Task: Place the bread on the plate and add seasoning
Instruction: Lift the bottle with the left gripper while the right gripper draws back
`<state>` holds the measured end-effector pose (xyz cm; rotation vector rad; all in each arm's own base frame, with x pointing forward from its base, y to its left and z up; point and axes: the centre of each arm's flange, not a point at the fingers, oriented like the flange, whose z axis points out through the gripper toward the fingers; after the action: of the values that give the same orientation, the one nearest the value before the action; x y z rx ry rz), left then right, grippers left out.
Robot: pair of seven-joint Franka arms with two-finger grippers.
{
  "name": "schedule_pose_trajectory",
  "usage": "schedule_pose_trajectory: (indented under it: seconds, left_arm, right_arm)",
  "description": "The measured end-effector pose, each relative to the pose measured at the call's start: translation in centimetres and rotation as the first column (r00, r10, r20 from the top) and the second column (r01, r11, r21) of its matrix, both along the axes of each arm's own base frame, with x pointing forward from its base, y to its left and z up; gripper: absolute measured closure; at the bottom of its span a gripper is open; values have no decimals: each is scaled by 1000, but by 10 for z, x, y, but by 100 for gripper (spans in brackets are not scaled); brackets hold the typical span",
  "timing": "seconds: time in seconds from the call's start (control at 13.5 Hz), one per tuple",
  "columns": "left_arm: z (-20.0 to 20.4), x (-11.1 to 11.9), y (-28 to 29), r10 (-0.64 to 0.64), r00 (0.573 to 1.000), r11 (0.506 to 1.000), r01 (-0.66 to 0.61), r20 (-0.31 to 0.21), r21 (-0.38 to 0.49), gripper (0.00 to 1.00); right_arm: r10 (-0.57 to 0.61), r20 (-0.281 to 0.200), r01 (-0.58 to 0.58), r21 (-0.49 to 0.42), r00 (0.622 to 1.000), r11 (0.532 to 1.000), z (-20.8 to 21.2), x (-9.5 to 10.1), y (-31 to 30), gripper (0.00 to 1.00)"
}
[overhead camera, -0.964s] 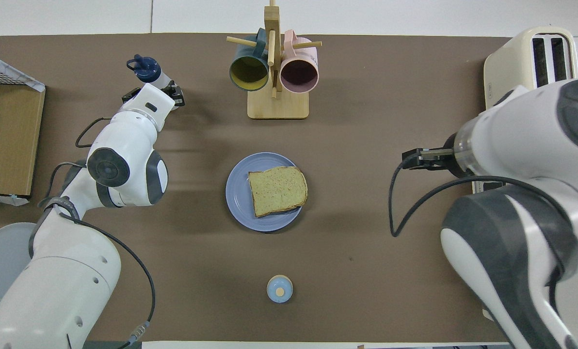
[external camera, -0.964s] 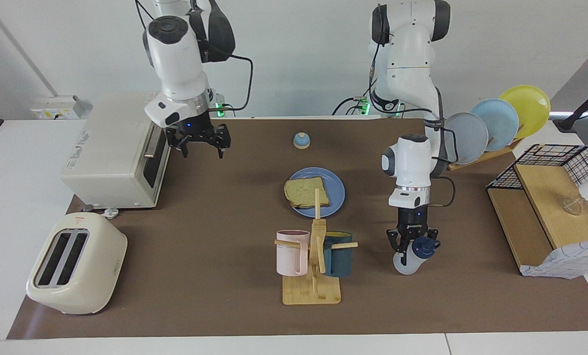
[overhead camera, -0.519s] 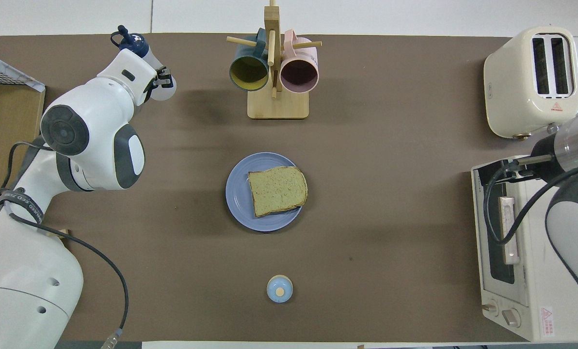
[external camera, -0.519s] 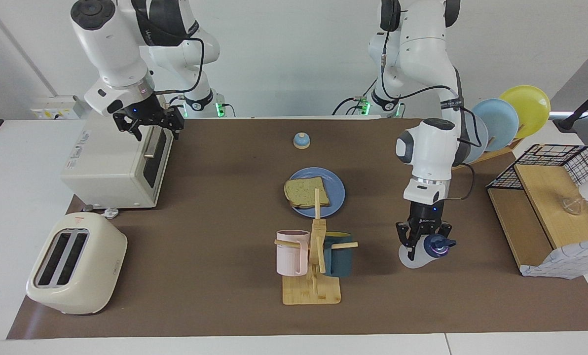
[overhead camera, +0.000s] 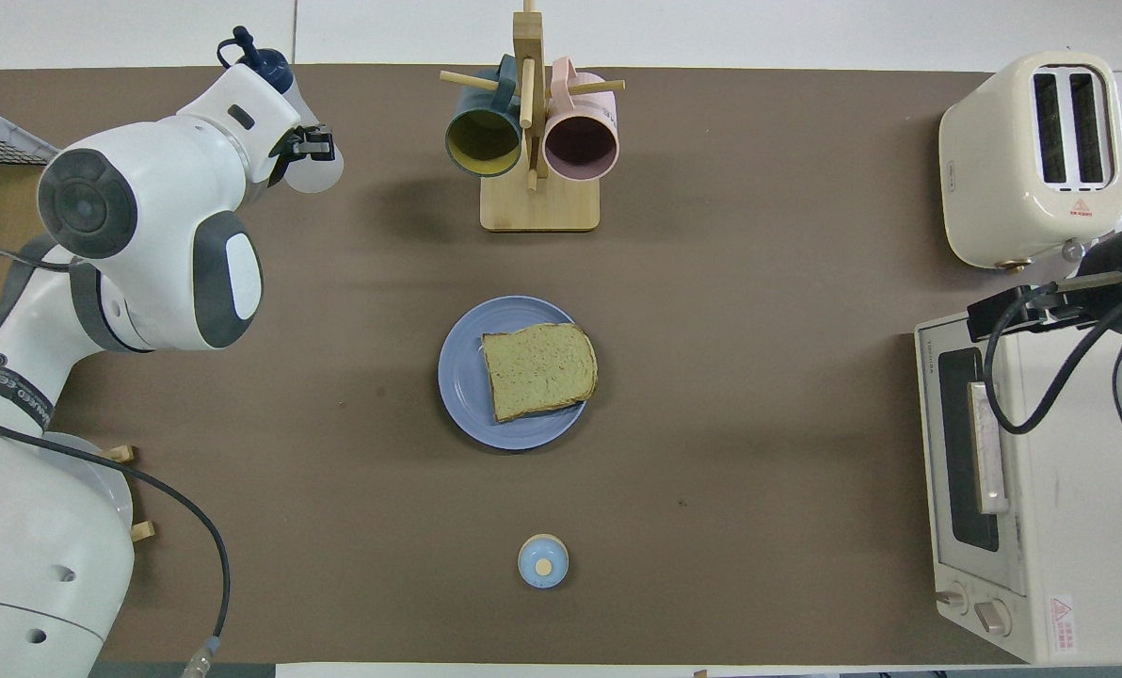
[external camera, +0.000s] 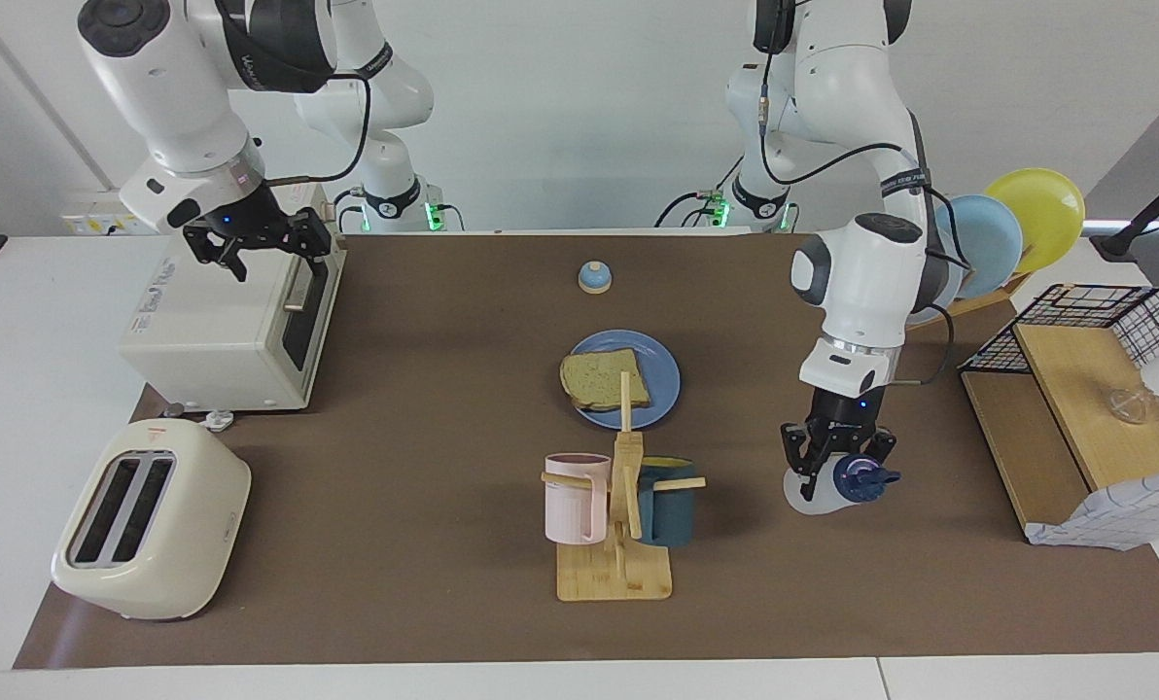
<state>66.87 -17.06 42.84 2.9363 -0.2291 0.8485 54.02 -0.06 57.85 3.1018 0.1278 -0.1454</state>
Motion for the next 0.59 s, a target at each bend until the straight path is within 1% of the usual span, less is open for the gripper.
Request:
schedule_pose_trajectory:
  seconds: [0.07, 0.15, 0.3, 0.44, 0.59]
  left_arm:
    - [7, 0, 0, -48, 999, 999, 48, 0, 25, 58]
    - [12, -1, 1, -105, 994, 993, 105, -12, 55, 58]
    - [22, -5, 6, -202, 978, 974, 206, -47, 99, 58]
    - [39, -14, 8, -291, 953, 946, 300, -86, 119, 58]
    - [64, -28, 11, -381, 916, 911, 396, -129, 120, 58]
  right_arm:
    - [-3, -6, 3, -1, 1000, 1000, -1, 2, -1, 0]
    - [0, -12, 0, -1, 1000, 1000, -2, 2, 1, 0]
    - [11, -7, -11, -2, 1000, 1000, 1, 2, 6, 0]
    - [20, -2, -20, -2, 1000, 1000, 3, 2, 12, 0]
    - [19, 3, -19, 7, 1000, 1000, 5, 3, 13, 0]
